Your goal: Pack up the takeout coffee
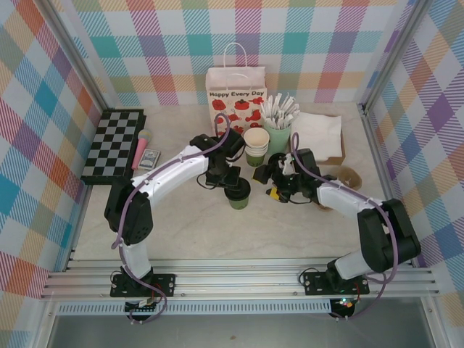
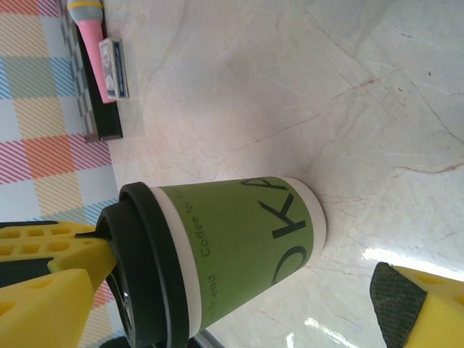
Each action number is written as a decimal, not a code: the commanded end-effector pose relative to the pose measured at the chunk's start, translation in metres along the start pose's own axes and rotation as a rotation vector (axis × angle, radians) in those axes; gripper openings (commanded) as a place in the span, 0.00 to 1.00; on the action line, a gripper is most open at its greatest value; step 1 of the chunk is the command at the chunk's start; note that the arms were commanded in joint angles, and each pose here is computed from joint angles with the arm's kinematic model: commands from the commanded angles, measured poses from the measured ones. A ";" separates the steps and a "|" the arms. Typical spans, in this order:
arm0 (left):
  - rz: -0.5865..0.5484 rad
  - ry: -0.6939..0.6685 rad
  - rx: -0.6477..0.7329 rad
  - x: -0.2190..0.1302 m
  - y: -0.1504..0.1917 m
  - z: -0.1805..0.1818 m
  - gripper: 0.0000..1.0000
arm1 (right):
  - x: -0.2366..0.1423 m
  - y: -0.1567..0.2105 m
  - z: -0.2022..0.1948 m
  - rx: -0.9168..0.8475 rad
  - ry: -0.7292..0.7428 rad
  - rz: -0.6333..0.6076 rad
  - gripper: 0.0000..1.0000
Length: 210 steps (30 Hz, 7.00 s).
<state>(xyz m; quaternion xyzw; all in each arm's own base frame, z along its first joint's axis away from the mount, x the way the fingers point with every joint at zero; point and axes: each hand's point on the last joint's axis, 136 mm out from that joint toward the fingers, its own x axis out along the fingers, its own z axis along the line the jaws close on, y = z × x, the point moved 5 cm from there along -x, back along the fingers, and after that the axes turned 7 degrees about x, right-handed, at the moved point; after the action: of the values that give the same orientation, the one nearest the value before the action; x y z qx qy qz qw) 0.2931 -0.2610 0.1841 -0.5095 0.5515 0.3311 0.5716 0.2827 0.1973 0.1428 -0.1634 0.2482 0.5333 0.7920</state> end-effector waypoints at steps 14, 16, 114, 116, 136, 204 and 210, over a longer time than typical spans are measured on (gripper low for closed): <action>-0.121 -0.143 -0.423 -0.002 -0.002 0.020 0.00 | 0.010 0.024 -0.004 -0.077 -0.139 -0.161 1.00; -0.131 -0.175 -0.455 -0.004 0.000 0.021 0.00 | 0.010 0.026 -0.005 -0.099 -0.149 -0.180 1.00; 0.031 0.038 0.221 -0.017 -0.012 -0.025 0.27 | -0.003 -0.005 0.014 -0.053 -0.028 0.249 0.92; 0.025 0.070 0.216 -0.023 -0.012 -0.026 0.28 | -0.004 -0.004 0.012 -0.055 -0.019 0.239 0.93; -0.204 0.439 -0.325 -0.025 0.014 0.041 0.33 | 0.000 0.004 -0.014 -0.112 -0.034 0.159 0.71; -0.195 0.404 -0.285 -0.041 0.004 0.048 0.57 | -0.013 0.010 0.033 -0.179 -0.018 0.089 0.98; -0.234 -0.003 -0.558 -0.027 0.024 0.110 1.00 | -0.004 0.017 0.040 -0.208 0.019 0.037 1.00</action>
<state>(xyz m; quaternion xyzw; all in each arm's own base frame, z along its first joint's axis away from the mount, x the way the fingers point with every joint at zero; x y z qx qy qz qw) 0.3004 -0.1836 0.2041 -0.7070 0.4765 0.3090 0.4215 0.2726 0.2152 0.1657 -0.2268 0.2139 0.5841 0.7494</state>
